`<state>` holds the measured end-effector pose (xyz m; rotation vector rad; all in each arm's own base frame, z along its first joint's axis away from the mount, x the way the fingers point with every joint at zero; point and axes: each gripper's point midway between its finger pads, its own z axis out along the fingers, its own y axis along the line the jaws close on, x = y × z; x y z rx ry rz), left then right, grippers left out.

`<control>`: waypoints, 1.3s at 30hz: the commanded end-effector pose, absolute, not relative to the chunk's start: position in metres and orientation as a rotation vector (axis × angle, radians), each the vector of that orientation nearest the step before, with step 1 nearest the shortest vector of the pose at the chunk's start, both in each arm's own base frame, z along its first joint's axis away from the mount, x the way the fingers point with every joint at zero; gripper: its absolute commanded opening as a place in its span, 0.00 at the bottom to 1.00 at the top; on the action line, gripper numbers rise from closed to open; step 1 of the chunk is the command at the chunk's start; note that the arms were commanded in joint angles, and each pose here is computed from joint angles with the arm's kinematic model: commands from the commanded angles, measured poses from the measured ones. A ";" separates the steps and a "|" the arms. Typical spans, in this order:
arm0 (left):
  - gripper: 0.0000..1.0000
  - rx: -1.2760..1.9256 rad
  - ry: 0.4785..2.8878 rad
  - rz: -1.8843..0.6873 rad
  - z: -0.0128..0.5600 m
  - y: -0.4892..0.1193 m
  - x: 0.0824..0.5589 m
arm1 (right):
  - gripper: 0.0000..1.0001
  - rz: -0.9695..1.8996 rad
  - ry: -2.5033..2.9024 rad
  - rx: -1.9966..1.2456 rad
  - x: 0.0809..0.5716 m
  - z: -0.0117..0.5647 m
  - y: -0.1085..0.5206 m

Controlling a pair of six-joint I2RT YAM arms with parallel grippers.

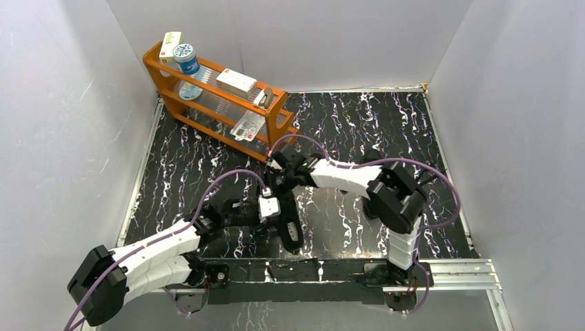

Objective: Tie the shoes
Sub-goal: Wrap the shoelace around the shoelace.

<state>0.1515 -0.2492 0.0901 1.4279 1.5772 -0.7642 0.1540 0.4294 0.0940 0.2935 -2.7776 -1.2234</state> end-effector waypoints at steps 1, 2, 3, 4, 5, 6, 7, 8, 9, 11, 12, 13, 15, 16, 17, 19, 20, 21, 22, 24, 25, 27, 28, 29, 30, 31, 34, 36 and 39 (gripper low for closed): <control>0.00 1.396 1.584 -0.813 0.095 -0.257 0.153 | 0.73 -1.390 -2.794 0.410 0.176 0.171 0.399; 0.00 1.392 1.600 -0.827 0.095 -0.257 0.152 | 0.74 -1.402 -2.807 0.402 0.182 0.178 0.387; 0.00 1.385 1.623 -0.839 0.094 -0.258 0.151 | 0.74 -1.418 -2.821 0.393 0.188 0.183 0.376; 0.00 1.369 1.649 -0.850 0.093 -0.258 0.151 | 0.74 -1.429 -2.845 0.394 0.192 0.187 0.363; 0.00 1.352 1.666 -0.867 0.094 -0.260 0.151 | 0.74 -1.416 -2.874 0.379 0.196 0.186 0.348; 0.00 1.336 1.680 -0.891 0.095 -0.261 0.149 | 0.74 -1.400 -2.890 0.385 0.195 0.185 0.337; 0.00 1.323 1.699 -0.919 0.095 -0.264 0.148 | 0.73 -1.374 -2.902 0.396 0.191 0.183 0.326; 0.00 1.311 1.723 -0.944 0.096 -0.266 0.147 | 0.72 -1.337 -2.911 0.398 0.184 0.178 0.317; 0.00 1.300 1.757 -0.958 0.095 -0.267 0.146 | 0.71 -1.306 -2.905 0.392 0.177 0.173 0.309; 0.00 1.255 1.787 -0.969 0.100 -0.270 0.150 | 0.67 -1.307 -2.862 0.349 0.161 0.166 0.304; 0.00 1.239 1.795 -0.960 0.101 -0.270 0.153 | 0.64 -1.315 -2.851 0.306 0.156 0.163 0.303; 0.00 1.229 1.802 -0.958 0.102 -0.270 0.154 | 0.63 -1.323 -2.847 0.252 0.154 0.161 0.304; 0.00 1.220 1.815 -0.945 0.103 -0.269 0.155 | 0.62 -1.383 -2.829 0.138 0.153 0.163 0.310; 0.00 1.218 1.815 -0.942 0.104 -0.269 0.156 | 0.61 -1.409 -2.813 0.079 0.153 0.164 0.315; 0.00 1.224 1.820 -0.942 0.104 -0.268 0.155 | 0.59 -1.421 -2.788 -0.002 0.153 0.164 0.321; 0.00 1.227 1.834 -0.925 0.105 -0.266 0.156 | 0.57 -1.406 -2.777 -0.091 0.151 0.160 0.330; 0.00 1.228 1.838 -0.919 0.105 -0.265 0.156 | 0.56 -1.405 -2.768 -0.117 0.151 0.158 0.334; 0.00 1.226 1.838 -0.919 0.106 -0.264 0.155 | 0.56 -1.397 -2.762 -0.139 0.151 0.155 0.338; 0.00 1.227 1.834 -0.923 0.106 -0.264 0.154 | 0.56 -1.375 -2.761 -0.170 0.151 0.150 0.339; 0.00 1.232 1.833 -0.933 0.105 -0.263 0.151 | 0.56 -1.370 -2.764 -0.179 0.154 0.147 0.345; 0.00 1.234 1.838 -0.935 0.105 -0.263 0.151 | 0.56 -1.364 -2.778 -0.173 0.157 0.147 0.347; 0.00 1.237 1.846 -0.929 0.103 -0.262 0.151 | 0.56 -1.302 -2.794 -0.165 0.157 0.139 0.348; 0.00 1.235 1.846 -0.925 0.104 -0.262 0.152 | 0.55 -1.263 -2.799 -0.168 0.156 0.134 0.347; 0.00 1.233 1.841 -0.924 0.104 -0.263 0.152 | 0.54 -1.235 -2.804 -0.170 0.155 0.130 0.347; 0.00 1.229 1.840 -0.922 0.104 -0.263 0.153 | 0.53 -1.220 -2.804 -0.170 0.154 0.127 0.347; 0.00 1.229 1.841 -0.924 0.104 -0.264 0.153 | 0.51 -1.214 -2.806 -0.171 0.154 0.125 0.347; 0.00 1.225 1.845 -0.924 0.104 -0.265 0.155 | 0.44 -1.186 -2.826 -0.171 0.156 0.121 0.345; 0.00 1.214 1.844 -0.921 0.106 -0.265 0.156 | 0.42 -1.154 -2.828 -0.175 0.154 0.117 0.343; 0.00 1.206 1.837 -0.928 0.106 -0.266 0.156 | 0.38 -1.170 -2.826 -0.152 0.154 0.116 0.345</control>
